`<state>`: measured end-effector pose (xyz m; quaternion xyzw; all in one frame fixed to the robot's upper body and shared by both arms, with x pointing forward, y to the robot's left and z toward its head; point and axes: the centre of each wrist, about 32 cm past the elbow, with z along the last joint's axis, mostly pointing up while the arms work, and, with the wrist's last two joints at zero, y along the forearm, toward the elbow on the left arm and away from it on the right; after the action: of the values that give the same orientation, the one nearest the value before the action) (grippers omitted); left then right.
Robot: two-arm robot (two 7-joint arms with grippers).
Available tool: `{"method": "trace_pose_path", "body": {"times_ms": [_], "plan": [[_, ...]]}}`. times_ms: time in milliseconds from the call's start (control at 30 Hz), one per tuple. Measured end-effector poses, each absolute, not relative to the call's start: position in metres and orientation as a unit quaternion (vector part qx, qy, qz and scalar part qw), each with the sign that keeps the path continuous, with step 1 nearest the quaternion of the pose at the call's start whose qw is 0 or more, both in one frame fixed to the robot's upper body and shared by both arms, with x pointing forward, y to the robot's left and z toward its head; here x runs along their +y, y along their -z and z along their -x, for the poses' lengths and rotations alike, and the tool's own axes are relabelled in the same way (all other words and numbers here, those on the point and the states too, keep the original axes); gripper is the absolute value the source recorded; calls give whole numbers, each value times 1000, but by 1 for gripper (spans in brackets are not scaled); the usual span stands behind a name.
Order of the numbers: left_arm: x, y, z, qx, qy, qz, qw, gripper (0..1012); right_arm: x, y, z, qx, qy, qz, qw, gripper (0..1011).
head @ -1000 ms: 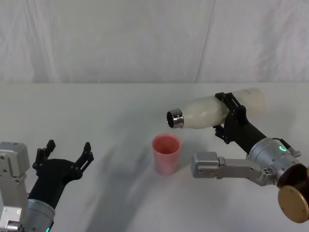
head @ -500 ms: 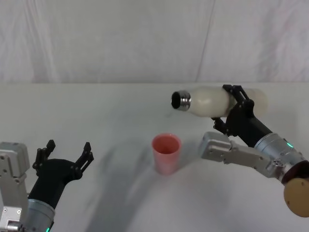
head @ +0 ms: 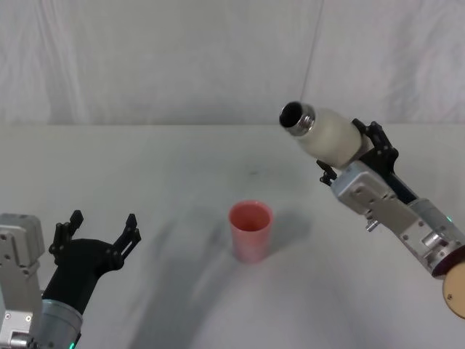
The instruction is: Grasp the thermos with one hand and pour water into the cup lid.
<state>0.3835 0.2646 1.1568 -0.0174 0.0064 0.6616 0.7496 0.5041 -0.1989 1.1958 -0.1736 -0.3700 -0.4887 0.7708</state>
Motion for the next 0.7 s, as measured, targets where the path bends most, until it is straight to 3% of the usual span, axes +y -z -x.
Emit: {"method": "trace_pose_path", "body": {"times_ms": [700], "plan": [[265,-1157,-384,6,-662,17,750,1001,-209,-1196,-499,-253,522,72,812,950]]}}
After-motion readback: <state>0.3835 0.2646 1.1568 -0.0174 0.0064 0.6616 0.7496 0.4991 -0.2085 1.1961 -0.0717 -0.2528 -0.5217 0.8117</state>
